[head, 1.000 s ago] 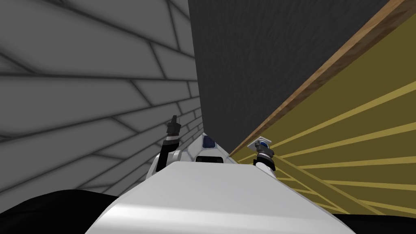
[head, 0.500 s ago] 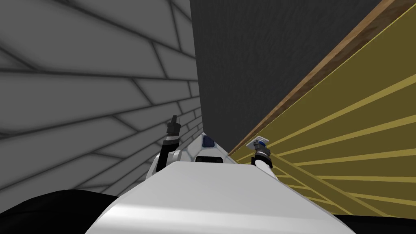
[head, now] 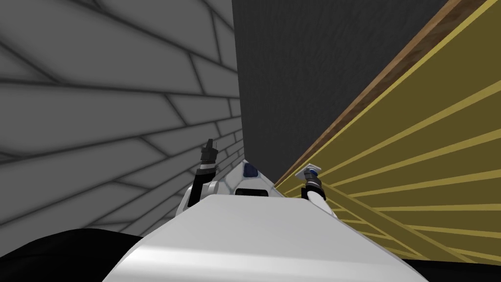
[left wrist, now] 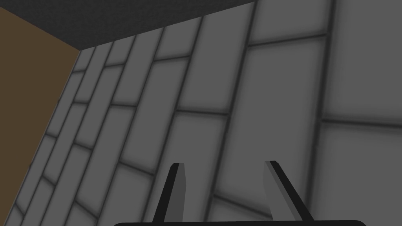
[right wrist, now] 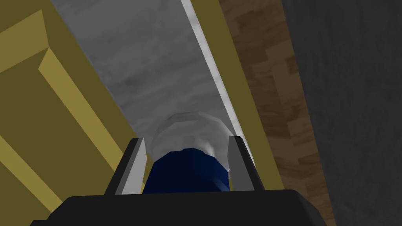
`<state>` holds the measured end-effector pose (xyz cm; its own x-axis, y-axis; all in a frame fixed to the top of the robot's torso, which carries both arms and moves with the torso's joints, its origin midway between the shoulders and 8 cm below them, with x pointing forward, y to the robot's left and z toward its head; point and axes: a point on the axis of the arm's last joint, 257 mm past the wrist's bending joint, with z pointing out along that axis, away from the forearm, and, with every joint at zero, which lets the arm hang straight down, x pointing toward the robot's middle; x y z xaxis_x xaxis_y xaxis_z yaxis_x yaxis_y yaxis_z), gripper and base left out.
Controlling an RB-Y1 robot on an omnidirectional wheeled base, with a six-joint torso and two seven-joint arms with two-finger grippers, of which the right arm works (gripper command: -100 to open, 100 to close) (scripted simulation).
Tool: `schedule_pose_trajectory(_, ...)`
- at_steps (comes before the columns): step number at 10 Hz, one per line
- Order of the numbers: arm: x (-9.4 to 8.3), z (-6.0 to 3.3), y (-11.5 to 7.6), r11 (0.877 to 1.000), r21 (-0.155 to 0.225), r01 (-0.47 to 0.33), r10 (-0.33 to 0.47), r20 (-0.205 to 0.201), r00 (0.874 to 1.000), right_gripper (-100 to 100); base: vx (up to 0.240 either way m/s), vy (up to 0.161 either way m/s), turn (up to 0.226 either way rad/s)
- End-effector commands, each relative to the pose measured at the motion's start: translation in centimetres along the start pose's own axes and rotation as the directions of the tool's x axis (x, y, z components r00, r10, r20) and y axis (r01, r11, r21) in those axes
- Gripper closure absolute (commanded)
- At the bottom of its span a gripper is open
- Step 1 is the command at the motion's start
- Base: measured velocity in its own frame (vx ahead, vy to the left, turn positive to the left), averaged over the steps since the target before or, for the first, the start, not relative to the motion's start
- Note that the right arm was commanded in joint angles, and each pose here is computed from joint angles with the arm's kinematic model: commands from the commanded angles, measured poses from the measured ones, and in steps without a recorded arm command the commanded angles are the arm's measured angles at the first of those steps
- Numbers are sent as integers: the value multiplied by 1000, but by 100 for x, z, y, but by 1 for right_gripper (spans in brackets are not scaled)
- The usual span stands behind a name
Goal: Pull the door open
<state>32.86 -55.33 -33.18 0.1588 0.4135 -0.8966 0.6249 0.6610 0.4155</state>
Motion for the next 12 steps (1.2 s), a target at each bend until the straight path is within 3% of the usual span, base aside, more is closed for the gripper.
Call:
schedule_pose_trajectory(1,124,-26,-103,998,27,-56,57,-34,998,100,-33,6,-18)
schedule_pose_trajectory(2,204,-12,-62,992,27,-126,128,-59,990,100,-41,11,-26)
schedule_pose_trajectory(4,221,-13,-87,987,40,-156,158,-63,985,100,-29,4,-12)
schedule_pose_trajectory(5,306,-1,-43,971,45,-236,239,-89,967,100,-42,-2,-34)
schedule_pose_trajectory(6,320,-3,-60,964,56,-259,264,-92,960,100,-39,2,-20)
schedule_pose_trajectory(7,409,8,-4,940,63,-335,340,-119,933,100,-44,1,-34)
schedule_pose_trajectory(8,418,6,-14,930,71,-361,367,-119,923,100,-41,7,-25)
schedule_pose_trajectory(9,499,15,56,895,80,-439,447,-143,883,100,-48,2,-64)
schedule_pose_trajectory(10,505,14,51,890,84,-449,457,-143,878,100,-38,10,-25)
schedule_pose_trajectory(11,520,12,38,876,95,-472,481,-143,865,100,-16,1,6)
schedule_pose_trajectory(12,523,11,34,873,98,-478,488,-143,861,100,-1,-5,24)
